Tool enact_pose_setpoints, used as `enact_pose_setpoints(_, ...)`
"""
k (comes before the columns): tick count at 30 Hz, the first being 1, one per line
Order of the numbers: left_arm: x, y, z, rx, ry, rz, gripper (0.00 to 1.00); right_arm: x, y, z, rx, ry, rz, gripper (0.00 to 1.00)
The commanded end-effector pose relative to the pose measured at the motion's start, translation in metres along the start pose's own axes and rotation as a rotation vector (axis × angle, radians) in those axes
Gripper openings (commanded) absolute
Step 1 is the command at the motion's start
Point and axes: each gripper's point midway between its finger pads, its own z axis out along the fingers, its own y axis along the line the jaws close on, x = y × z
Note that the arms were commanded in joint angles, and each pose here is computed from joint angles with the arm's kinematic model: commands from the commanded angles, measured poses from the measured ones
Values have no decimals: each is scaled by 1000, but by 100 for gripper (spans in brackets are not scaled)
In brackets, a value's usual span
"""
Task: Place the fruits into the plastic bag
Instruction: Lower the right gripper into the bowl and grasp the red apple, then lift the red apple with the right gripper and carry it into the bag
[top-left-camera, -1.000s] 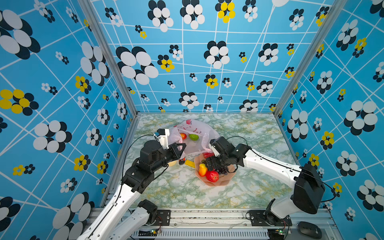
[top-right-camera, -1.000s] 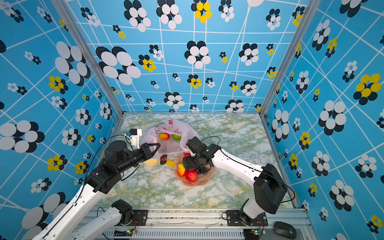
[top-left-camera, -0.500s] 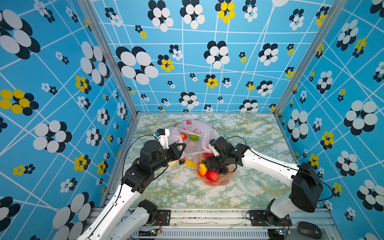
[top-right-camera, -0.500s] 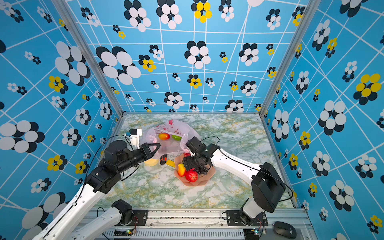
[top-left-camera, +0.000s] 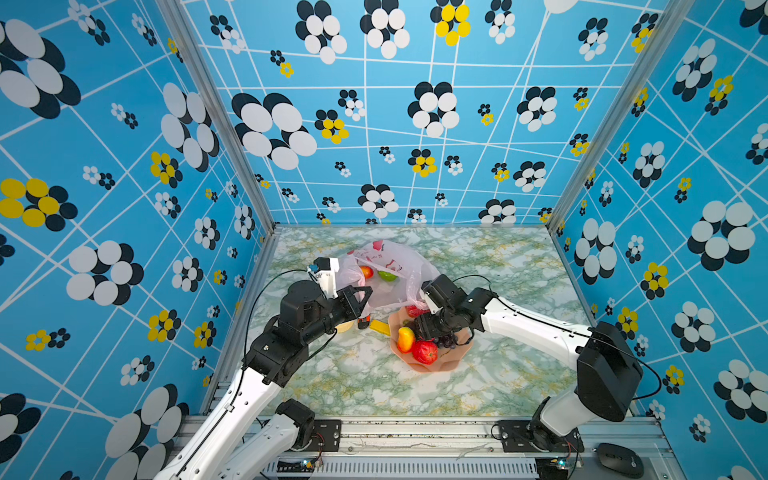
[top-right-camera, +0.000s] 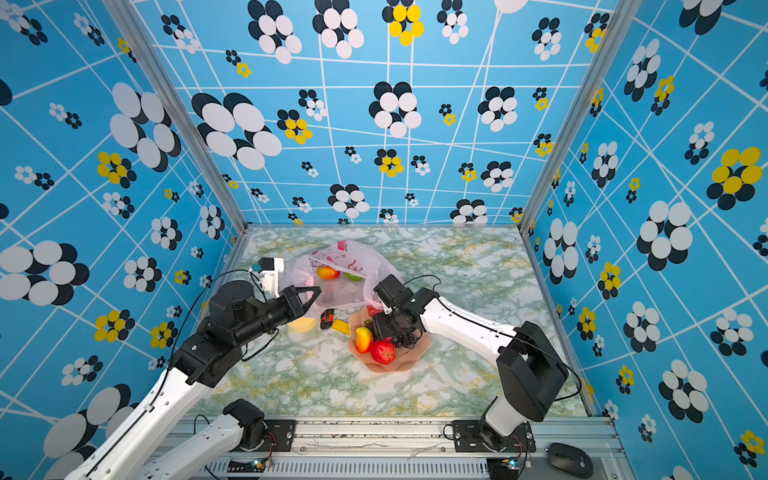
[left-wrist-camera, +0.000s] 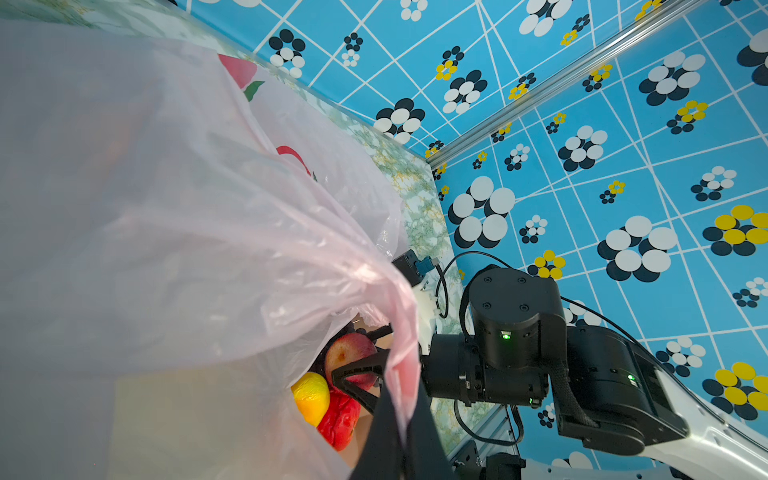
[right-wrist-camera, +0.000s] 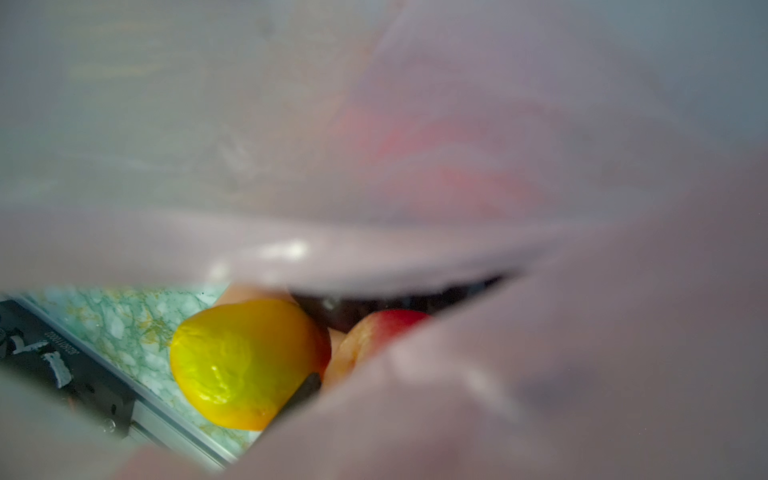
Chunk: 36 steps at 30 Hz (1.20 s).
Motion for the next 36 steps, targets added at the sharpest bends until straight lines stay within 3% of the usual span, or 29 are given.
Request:
enact_pose_setpoints(1, -7, -3, -3, 10, -29, 12, 0, -3, -6, -11, 10, -35, 18, 62)
enact_pose_setpoints(14, -8, -6, -3, 21, -32, 8, 0, -7, 9, -62, -117, -121, 75, 60)
enact_pose_setpoints(20, -8, -8, -2, 28, -31, 6, 0, -8, 15, -122, -221, -245, 118, 60)
enact_pose_setpoints(27, -8, -10, -3, 41, -28, 3, 0, -45, 45, -182, -358, -371, 97, 61)
enact_pose_setpoints(32, -9, -14, -6, 51, -32, 9, 0, -83, 79, -172, -451, -341, 62, 61)
enact_pose_setpoints(36, -10, -17, -5, 62, -31, 16, 0, -107, 99, -129, -486, -240, 54, 60)
